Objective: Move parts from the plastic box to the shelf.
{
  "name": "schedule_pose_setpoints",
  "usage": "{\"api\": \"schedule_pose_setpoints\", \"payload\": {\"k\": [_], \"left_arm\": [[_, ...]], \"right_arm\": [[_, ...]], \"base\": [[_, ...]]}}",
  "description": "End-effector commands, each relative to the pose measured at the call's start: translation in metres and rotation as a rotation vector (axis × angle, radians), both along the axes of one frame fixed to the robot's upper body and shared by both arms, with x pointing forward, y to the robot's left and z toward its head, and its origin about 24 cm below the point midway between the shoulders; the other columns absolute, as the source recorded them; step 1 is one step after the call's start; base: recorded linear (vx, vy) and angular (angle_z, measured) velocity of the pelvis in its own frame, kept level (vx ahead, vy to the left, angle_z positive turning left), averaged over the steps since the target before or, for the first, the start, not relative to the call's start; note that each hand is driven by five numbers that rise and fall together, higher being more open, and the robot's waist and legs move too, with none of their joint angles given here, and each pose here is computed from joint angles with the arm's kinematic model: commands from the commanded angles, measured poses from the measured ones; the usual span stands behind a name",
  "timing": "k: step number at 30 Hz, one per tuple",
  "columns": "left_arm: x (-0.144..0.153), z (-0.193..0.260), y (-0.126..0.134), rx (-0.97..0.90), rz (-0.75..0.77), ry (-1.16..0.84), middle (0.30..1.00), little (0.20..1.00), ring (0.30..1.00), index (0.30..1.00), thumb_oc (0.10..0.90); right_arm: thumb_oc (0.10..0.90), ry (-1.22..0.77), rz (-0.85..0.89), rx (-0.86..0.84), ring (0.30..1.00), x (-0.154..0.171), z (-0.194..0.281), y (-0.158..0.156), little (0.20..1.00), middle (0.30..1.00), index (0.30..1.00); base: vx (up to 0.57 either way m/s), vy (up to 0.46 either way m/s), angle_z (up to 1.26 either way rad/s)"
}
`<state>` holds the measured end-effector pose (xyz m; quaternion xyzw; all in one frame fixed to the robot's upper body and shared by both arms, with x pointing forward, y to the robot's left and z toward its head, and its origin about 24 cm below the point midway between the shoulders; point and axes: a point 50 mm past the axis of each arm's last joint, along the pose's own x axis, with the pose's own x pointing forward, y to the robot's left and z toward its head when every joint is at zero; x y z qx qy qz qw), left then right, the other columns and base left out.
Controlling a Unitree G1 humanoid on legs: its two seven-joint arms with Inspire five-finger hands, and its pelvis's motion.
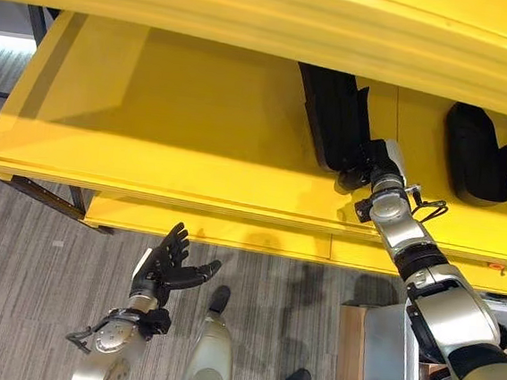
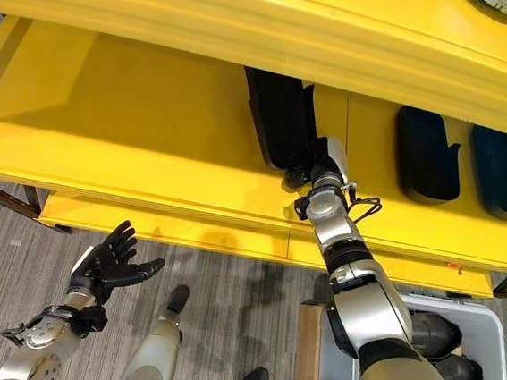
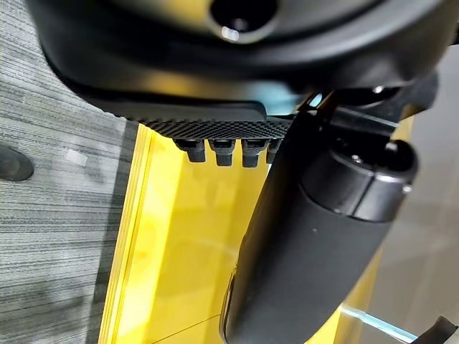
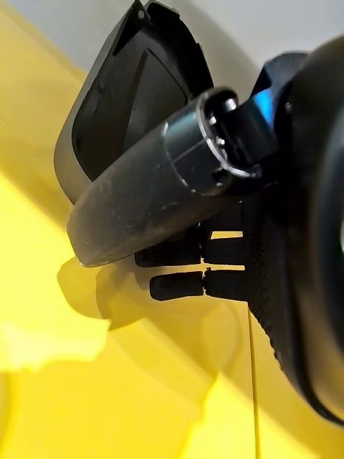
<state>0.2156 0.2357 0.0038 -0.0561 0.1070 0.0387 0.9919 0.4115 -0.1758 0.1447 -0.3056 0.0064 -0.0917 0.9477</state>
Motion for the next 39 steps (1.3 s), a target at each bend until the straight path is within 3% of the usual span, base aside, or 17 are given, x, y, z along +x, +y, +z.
{"api": "schedule_pose_setpoints", "payload": {"k": [1, 10, 35, 36, 37, 38, 39], "left_arm": [[0.005, 0.035, 0.003, 0.045, -0.026, -0.168, 1.000, 1.000, 1.000, 1.000, 0.900], [0.005, 0.032, 0.004, 0.050, -0.012, -0.154, 1.000, 1.000, 1.000, 1.000, 0.900], [0.006, 0.033, 0.004, 0.058, -0.003, -0.157, 1.000, 1.000, 1.000, 1.000, 0.900], [0.007, 0.034, 0.004, 0.058, -0.002, -0.159, 1.000, 1.000, 1.000, 1.000, 0.900], [0.007, 0.034, 0.004, 0.059, -0.002, -0.160, 1.000, 1.000, 1.000, 1.000, 0.900], [0.007, 0.034, 0.005, 0.062, -0.001, -0.161, 1.000, 1.000, 1.000, 1.000, 0.900], [0.007, 0.034, 0.005, 0.061, 0.000, -0.161, 1.000, 1.000, 1.000, 1.000, 0.900]], "right_arm": [[0.400, -0.291, -0.027, 0.076, 0.300, 0.010, 0.085, 0.003, 0.300, 0.300, 0.300], [0.400, -0.256, -0.055, 0.182, 0.300, 0.013, 0.078, 0.008, 0.300, 0.300, 0.300], [0.400, -0.237, -0.043, 0.211, 0.300, 0.015, 0.078, 0.015, 0.300, 0.300, 0.300], [0.476, -0.239, -0.031, 0.213, 0.407, 0.015, 0.078, 0.017, 0.407, 0.407, 0.407], [0.741, -0.236, -0.022, 0.225, 0.778, 0.015, 0.078, 0.019, 0.778, 0.778, 0.778], [0.900, -0.239, -0.005, 0.236, 1.000, 0.015, 0.080, 0.023, 1.000, 1.000, 1.000], [0.900, -0.240, -0.004, 0.240, 1.000, 0.015, 0.080, 0.023, 1.000, 1.000, 1.000]], "base": [[0.00, 0.000, 0.00], [0.00, 0.000, 0.00], [0.00, 0.000, 0.00], [0.00, 0.000, 0.00], [0.00, 0.000, 0.00], [0.00, 0.000, 0.00], [0.00, 0.000, 0.00]]}}
